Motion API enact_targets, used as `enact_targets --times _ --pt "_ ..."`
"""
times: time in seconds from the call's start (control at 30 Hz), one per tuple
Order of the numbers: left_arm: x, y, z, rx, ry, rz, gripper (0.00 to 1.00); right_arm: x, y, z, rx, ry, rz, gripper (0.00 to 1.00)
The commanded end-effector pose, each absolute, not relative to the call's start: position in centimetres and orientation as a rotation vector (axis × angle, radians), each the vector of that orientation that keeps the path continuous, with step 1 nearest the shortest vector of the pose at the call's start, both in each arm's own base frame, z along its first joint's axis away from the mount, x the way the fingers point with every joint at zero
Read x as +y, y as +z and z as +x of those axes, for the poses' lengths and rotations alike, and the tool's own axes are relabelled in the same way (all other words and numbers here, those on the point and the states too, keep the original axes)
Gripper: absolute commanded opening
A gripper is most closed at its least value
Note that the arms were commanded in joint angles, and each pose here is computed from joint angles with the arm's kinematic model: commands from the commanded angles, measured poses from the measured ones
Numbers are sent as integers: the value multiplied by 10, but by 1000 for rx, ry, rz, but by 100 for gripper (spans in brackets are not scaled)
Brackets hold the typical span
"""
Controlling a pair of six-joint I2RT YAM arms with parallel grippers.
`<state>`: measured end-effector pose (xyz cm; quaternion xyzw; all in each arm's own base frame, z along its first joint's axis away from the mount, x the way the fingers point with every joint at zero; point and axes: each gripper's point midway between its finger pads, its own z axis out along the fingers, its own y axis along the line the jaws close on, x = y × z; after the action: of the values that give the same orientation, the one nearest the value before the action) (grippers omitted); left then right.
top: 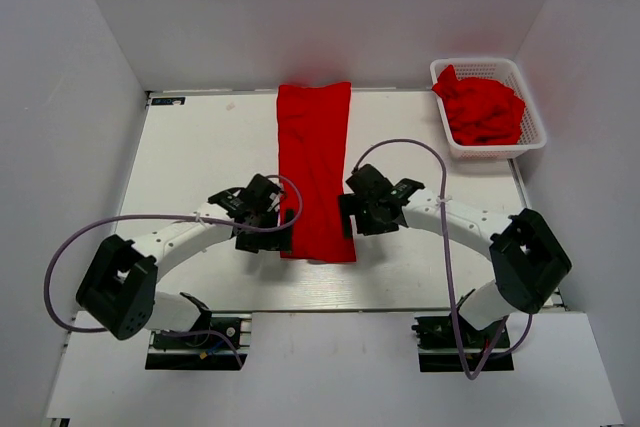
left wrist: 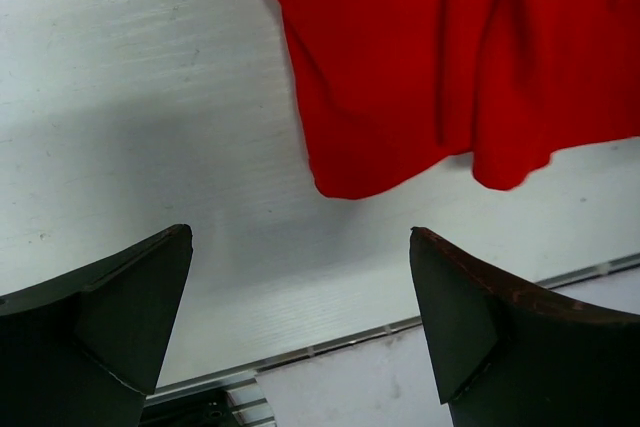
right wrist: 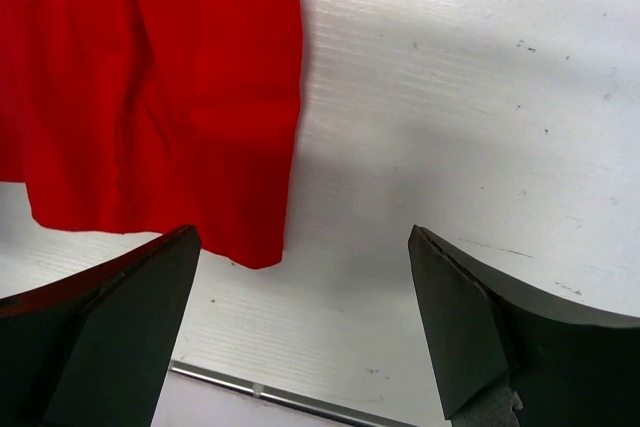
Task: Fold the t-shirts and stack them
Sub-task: Grab the bottom of the folded rectangular tshirt with both arms
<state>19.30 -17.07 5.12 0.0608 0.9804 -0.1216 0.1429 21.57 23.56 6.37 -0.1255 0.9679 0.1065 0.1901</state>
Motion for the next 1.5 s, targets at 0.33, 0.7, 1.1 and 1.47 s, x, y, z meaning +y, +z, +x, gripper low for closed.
enact_targets --times 0.33,0.7,1.1,1.47 --pt "-179 42 209 2678 -348 209 97 247 39 216 2657 117 -364 89" --pt "-193 39 227 2606 -379 228 94 264 26 220 2639 156 -439 89" --pt "-183 11 217 2706 -276 231 100 257 14 212 2691 118 -463 91" --pt "-189 6 209 2737 -290 317 15 258 1 189 2792 175 -508 34"
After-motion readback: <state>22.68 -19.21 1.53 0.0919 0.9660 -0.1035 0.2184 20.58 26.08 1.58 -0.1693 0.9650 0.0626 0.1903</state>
